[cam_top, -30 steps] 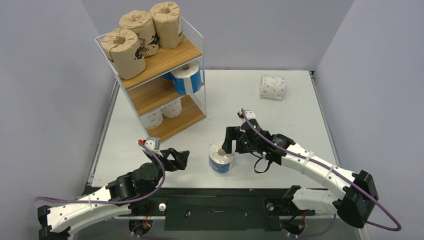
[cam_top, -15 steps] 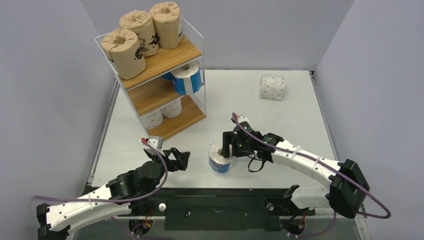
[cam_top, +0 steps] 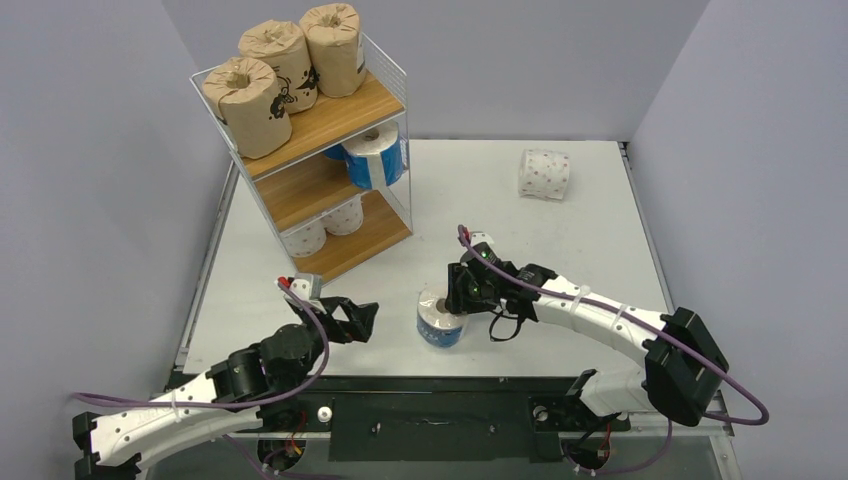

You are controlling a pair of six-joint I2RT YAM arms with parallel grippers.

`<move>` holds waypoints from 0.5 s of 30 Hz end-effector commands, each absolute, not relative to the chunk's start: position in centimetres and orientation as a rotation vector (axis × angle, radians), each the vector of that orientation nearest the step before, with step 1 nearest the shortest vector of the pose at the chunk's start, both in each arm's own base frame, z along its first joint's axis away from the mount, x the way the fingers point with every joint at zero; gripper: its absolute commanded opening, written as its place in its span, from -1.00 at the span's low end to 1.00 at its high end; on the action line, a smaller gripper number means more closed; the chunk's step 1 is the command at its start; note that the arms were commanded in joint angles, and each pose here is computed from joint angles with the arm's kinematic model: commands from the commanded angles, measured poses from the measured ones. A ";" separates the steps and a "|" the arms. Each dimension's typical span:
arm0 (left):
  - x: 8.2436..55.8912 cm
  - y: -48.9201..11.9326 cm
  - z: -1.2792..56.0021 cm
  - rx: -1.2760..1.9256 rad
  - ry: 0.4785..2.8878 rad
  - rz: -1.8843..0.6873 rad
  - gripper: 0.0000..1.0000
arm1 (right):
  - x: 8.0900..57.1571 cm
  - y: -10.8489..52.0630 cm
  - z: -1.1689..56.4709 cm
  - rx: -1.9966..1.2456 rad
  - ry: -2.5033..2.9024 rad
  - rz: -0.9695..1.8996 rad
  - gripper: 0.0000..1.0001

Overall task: Place and organize the paper towels onto the shelf
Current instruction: Pick up the paper towel from the center of the board.

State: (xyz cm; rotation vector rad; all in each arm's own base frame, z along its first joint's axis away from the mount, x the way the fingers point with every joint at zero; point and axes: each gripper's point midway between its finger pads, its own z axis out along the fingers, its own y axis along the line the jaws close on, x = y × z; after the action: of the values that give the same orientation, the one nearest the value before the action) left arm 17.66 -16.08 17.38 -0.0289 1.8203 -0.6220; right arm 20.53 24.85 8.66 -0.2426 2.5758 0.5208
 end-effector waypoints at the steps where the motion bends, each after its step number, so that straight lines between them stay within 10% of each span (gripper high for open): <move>1: 17.6 -16.6 19.2 0.009 1.758 -0.662 0.92 | 21.5 25.2 11.1 -0.211 2.519 0.536 -0.21; 15: 18.0 -16.9 24.3 -0.022 1.597 -0.751 0.93 | 24.4 26.6 26.1 -0.236 2.236 0.636 -0.25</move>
State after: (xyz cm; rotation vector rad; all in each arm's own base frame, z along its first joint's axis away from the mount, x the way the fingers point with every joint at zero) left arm 18.02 -16.65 20.47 -0.0094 1.6976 -0.6837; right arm 22.65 25.86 18.47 -0.2583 2.4344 0.5554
